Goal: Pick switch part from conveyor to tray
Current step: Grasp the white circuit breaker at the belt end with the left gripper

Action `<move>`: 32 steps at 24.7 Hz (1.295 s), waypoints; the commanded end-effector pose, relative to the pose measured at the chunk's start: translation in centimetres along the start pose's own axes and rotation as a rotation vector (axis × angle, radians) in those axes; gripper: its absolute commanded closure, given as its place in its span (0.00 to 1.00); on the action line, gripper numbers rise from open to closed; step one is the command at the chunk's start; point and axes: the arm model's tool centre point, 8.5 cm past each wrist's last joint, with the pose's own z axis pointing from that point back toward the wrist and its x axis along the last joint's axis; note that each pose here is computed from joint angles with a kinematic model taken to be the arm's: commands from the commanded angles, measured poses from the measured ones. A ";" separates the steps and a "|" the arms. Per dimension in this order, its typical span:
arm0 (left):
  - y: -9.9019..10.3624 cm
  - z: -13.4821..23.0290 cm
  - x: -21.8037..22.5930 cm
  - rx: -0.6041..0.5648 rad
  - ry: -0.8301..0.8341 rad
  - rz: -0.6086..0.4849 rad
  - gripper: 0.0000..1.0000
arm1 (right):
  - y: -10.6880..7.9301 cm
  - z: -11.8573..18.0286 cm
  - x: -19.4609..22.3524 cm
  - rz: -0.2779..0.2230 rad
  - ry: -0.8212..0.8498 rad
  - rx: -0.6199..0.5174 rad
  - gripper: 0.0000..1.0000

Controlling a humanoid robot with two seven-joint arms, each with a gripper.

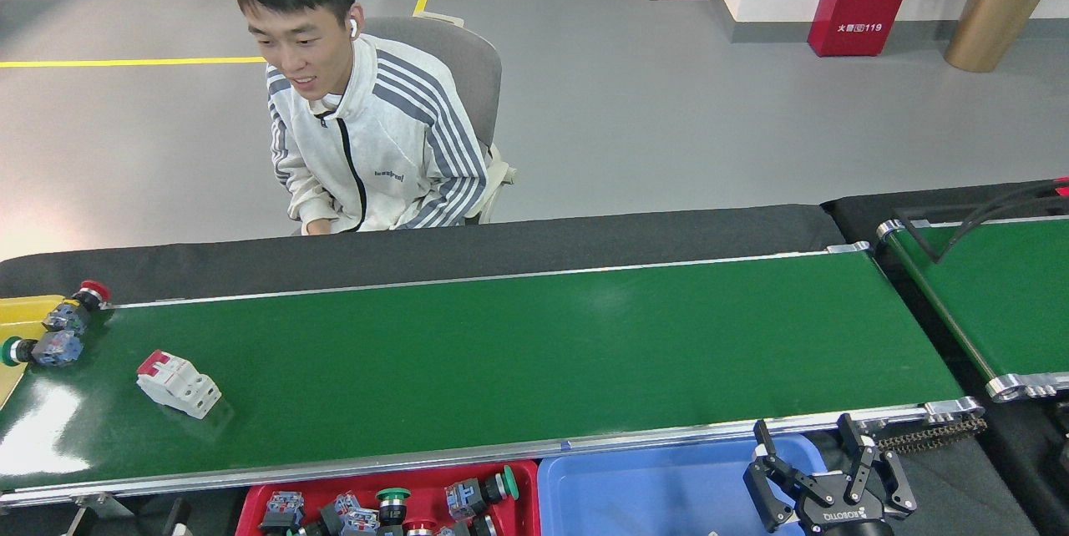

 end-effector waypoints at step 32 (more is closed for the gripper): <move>-1.3 -16.2 -7.3 -0.212 0.184 0.065 0.92 | -0.9 -1.6 -0.1 0.018 -0.021 -0.032 0.00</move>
